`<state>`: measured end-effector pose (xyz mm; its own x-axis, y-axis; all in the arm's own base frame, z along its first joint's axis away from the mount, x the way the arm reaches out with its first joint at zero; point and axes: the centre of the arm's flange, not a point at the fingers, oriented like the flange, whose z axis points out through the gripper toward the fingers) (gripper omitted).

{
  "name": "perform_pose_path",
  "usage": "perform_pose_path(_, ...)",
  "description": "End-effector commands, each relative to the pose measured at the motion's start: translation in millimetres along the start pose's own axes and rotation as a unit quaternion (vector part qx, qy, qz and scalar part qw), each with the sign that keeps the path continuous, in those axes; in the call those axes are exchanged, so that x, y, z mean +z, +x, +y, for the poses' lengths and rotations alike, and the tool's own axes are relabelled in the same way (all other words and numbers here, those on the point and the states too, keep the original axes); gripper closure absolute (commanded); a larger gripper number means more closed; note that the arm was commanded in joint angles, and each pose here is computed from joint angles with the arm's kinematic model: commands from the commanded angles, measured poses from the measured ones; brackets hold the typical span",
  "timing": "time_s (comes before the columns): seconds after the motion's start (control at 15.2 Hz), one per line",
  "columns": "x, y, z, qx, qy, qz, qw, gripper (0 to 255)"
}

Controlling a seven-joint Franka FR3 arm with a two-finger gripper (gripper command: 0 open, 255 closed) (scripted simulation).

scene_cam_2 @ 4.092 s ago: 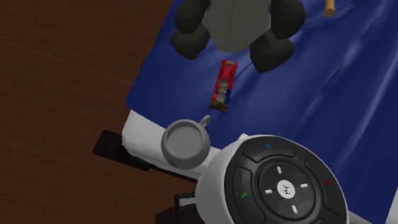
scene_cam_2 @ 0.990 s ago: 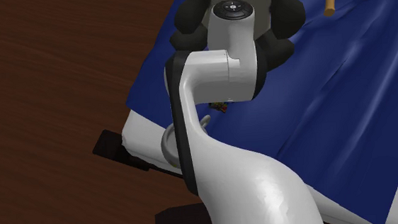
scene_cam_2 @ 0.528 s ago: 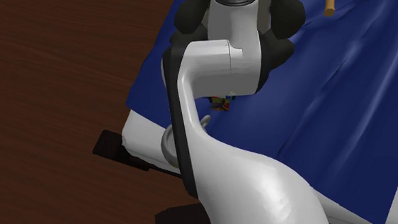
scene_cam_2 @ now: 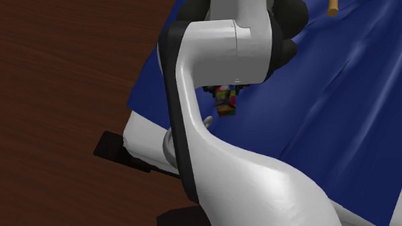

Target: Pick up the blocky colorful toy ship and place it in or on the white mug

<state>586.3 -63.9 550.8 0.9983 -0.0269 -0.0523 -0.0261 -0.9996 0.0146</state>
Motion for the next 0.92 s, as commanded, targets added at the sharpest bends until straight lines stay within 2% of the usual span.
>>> perform_pose_path(0.0,-12.3,-1.5,-0.1,0.0,0.0,0.0,1.0,255)
perform_pose_path(0.86,-80.9,-5.1,0.9,0.0,0.0,0.0,1.0,255)
